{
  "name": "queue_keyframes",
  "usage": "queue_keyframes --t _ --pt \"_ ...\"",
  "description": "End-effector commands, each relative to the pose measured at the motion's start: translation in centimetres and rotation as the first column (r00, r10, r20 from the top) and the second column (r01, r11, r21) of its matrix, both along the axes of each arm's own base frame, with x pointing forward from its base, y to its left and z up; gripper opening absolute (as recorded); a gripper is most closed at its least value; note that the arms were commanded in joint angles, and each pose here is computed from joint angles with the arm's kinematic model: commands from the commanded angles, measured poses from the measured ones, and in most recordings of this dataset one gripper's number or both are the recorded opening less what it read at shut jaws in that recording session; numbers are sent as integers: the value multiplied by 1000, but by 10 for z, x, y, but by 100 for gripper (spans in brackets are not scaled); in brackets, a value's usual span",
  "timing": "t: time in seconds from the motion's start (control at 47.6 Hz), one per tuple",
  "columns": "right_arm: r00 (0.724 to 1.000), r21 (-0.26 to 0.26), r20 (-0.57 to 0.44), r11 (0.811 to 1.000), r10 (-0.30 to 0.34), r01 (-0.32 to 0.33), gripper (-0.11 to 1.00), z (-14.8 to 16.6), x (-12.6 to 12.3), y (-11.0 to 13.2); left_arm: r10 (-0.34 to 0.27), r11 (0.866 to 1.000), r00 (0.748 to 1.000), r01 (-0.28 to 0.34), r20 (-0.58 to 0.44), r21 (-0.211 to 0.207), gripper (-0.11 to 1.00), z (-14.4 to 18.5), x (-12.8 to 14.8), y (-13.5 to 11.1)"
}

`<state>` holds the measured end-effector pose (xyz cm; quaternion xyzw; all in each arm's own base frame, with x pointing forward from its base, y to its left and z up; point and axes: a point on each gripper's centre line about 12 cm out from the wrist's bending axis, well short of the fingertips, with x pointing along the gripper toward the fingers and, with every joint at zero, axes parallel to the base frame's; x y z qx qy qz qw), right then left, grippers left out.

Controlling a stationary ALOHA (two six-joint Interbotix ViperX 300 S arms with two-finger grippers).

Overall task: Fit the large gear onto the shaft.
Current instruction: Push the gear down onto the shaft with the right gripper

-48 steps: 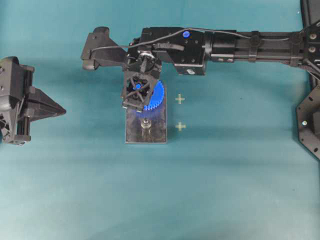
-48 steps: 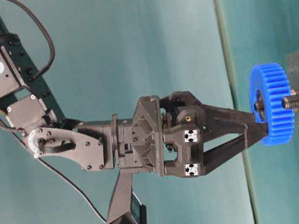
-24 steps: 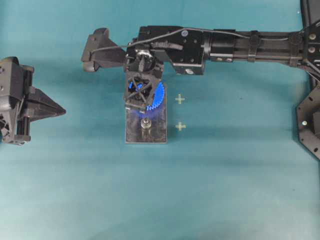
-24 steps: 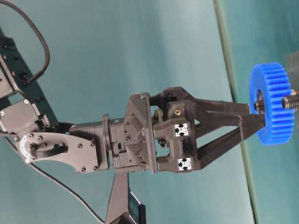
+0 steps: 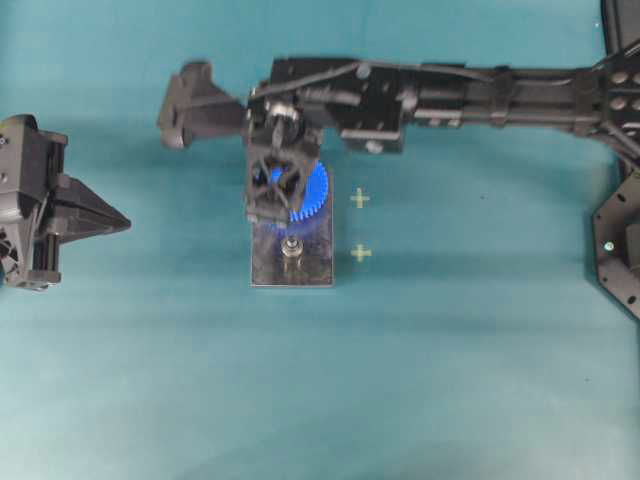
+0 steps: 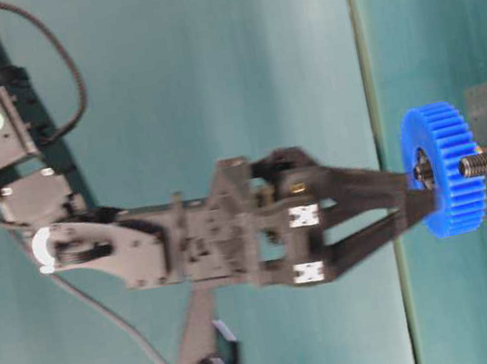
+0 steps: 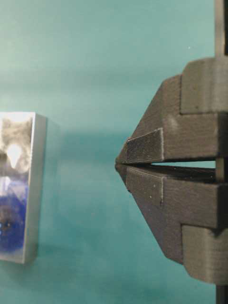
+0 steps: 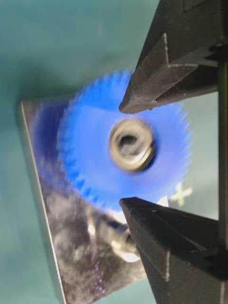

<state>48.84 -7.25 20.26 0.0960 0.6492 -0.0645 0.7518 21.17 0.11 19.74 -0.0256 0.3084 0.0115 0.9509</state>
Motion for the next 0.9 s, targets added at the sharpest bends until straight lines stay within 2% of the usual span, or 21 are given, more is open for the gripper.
queue_keyframes --t 0.0,0.168,0.42,0.735,0.882 --pt "993 -17 113 1000 -16 19 78 54 -4 -4 0 1000 1000 0 21 2 0 6 3 0" --pt "992 -20 122 1000 -9 12 78 68 -13 -2 0 1000 1000 0 23 2 0 6 3 0" --pt "997 -15 82 1000 6 -5 78 60 -35 6 0 1000 1000 0 28 2 0 7 2 0" --pt "992 -17 129 1000 15 -13 78 62 -58 17 0 1000 1000 0 31 2 0 7 2 0" --pt "993 -14 120 1000 17 -15 78 61 -67 20 0 1000 1000 0 29 2 0 7 1 0"
